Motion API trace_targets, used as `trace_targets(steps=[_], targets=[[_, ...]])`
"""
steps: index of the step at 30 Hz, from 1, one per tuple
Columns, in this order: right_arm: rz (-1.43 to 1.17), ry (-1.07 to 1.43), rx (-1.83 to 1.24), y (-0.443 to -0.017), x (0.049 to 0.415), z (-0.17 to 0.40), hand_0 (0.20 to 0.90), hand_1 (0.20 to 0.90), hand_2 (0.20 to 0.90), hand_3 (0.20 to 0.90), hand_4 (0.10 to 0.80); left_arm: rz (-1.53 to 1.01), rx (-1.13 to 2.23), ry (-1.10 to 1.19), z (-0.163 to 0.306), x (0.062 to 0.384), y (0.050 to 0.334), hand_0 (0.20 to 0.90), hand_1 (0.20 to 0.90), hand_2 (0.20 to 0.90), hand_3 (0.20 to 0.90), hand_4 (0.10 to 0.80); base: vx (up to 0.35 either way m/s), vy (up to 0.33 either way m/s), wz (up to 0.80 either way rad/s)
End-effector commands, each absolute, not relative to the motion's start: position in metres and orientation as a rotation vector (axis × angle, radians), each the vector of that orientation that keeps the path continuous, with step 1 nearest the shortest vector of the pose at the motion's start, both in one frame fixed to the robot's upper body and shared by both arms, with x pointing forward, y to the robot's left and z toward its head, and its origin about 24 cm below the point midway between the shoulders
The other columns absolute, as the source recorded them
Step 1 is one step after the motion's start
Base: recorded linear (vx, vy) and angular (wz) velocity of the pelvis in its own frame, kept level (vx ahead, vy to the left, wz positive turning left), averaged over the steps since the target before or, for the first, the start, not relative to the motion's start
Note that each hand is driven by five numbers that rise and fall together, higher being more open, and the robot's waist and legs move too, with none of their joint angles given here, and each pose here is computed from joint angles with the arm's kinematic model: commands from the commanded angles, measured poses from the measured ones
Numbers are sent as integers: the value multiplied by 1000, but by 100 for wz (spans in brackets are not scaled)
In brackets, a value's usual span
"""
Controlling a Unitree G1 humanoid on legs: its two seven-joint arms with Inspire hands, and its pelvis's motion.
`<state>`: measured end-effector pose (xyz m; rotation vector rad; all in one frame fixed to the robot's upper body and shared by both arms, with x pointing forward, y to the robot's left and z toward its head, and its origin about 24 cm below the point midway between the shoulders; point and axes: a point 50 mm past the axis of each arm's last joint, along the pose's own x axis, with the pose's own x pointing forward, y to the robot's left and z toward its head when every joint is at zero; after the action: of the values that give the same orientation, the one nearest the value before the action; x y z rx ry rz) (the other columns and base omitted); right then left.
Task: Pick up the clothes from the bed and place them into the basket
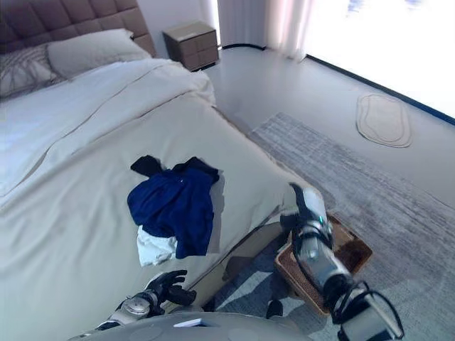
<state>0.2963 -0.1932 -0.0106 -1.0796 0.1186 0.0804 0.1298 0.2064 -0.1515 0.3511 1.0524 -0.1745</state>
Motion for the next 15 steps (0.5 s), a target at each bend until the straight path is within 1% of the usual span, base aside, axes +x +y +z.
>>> trace_targets(steps=[1, 4, 8, 12, 15], targets=[[163, -251, -1105, -136, 347, 71, 900, 900, 900, 900, 800, -204, 433, 1094, -152, 126, 219, 900, 900, 900, 900, 800, -52, -44, 59], [161, -300, -1133, -123, 360, 87, 900, 900, 900, 900, 800, -183, 444, 1034, -145, 142, 224, 900, 900, 900, 900, 800, -17, -44, 50], [46, -358, -1156, -118, 379, 113, 900, 900, 900, 900, 800, -151, 471, 951, -130, 168, 234, 900, 900, 900, 900, 800, -6, -63, 59], [-29, -333, -1144, -119, 392, 128, 900, 900, 900, 900, 800, -115, 482, 922, -124, 173, 245, 900, 900, 900, 900, 800, 41, 6, 48], [-76, -248, -1128, -131, 402, 135, 900, 900, 900, 900, 800, -99, 488, 894, -118, 179, 255, 900, 900, 900, 900, 800, 35, 25, 19]])
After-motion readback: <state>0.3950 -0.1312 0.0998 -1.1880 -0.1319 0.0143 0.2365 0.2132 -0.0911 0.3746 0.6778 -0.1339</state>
